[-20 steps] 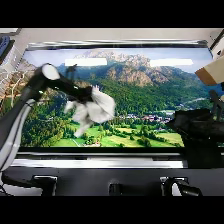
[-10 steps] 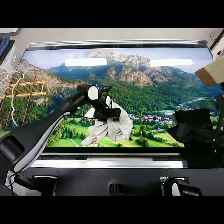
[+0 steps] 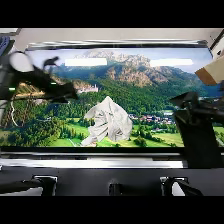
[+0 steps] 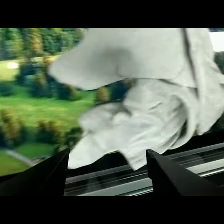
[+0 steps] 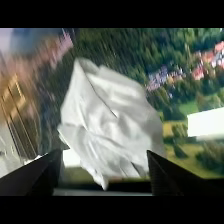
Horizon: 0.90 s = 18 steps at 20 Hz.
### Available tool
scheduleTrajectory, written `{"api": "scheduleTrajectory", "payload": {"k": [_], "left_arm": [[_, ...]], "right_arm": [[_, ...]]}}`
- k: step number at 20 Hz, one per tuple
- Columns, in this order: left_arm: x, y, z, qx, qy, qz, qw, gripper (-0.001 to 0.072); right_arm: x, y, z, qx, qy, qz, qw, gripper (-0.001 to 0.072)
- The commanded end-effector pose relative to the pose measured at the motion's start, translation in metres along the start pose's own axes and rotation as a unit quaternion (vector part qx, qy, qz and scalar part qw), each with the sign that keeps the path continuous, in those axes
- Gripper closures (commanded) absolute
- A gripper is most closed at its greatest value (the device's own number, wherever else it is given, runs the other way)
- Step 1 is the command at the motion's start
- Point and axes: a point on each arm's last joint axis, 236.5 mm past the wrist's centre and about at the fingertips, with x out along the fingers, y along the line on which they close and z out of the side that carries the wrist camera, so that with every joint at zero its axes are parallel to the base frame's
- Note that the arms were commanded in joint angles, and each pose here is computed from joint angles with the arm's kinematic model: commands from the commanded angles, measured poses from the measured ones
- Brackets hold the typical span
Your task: Fold the clothes and pants, and hang the long-sleeved shirts on hangers.
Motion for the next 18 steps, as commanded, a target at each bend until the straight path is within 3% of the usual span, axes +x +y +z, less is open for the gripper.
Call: {"api": "scheduleTrajectory", "payload": {"k": [1, 7, 14, 16, 18], "left_arm": [[-0.054, 0.053, -0.008, -0.021, -0.04, 0.043, 0.998, 0.0186], [-0.068, 0.077, -0.021, -0.053, -0.053, 0.048, 0.996, 0.0186], [-0.038, 0.092, -0.037, -0.073, -0.009, 0.056, 0.996, 0.0186], [-0.03, 0.102, -0.045, -0.079, 0.005, 0.071, 0.994, 0.0186], [-0.027, 0.11, -0.057, -0.074, 0.014, 0.076, 0.994, 0.0186]], "right_arm": [[0.053, -0.04, -0.036, -0.014, 0.172, 0.026, 0.985, 0.0101], [0.147, -0.103, -0.099, 0.008, 0.189, -0.045, 0.981, 0.0101], [0.21, -0.08, -0.141, 0.006, 0.183, -0.03, 0.983, 0.011], [0.222, -0.08, -0.153, 0.006, 0.188, -0.035, 0.982, 0.026], [0.223, -0.081, -0.156, -0.001, 0.189, -0.038, 0.981, 0.0627]]}}
